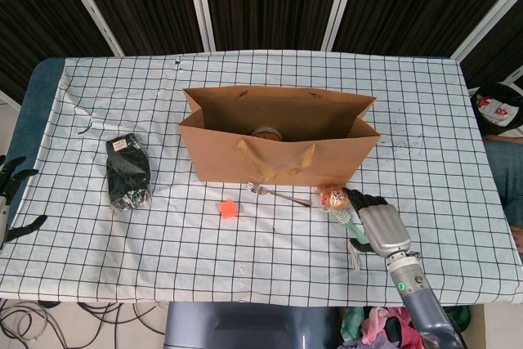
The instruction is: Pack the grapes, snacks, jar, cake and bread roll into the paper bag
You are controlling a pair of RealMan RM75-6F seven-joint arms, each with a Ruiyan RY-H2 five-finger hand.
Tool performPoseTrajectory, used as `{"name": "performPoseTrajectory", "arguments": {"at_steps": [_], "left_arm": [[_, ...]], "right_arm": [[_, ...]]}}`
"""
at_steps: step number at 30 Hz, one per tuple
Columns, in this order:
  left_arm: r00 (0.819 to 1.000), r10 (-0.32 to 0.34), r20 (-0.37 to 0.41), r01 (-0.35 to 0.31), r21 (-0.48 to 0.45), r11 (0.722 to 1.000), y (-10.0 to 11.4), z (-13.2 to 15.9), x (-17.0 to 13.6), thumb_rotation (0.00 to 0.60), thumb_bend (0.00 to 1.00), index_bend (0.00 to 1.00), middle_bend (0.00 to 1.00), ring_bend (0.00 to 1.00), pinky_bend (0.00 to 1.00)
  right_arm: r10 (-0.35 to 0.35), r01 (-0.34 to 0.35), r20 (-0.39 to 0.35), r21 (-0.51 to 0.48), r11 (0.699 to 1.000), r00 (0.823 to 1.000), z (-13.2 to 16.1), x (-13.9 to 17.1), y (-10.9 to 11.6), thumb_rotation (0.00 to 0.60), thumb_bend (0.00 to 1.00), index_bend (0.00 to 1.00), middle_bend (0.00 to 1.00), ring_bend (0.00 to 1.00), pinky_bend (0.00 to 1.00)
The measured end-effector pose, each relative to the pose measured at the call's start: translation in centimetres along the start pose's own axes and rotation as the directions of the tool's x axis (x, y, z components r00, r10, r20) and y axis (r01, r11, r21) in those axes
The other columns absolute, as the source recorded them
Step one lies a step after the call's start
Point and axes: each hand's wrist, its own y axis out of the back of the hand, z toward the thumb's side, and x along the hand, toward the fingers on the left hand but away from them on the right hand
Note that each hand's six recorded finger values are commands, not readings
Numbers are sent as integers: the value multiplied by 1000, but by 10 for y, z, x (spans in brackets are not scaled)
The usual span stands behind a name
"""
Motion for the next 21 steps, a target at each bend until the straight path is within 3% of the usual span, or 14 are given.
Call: {"name": "performPoseTrajectory", "arguments": {"at_steps": [11,21], "left_arm": [[1000,2,-7,-2,2,1000,0,-1,0,600,92,253,112,0,4],[1000,1,-14,-1,8,1000,-1,-2,1,600,92,253,112,0,4]], "right_arm": [[-54,53,3,140,989,999,8,-19,-23,600,151,100,133,170,226],[-81,81,-9,167,983,997,14,-33,-28,600,151,138,163,200,226]]}}
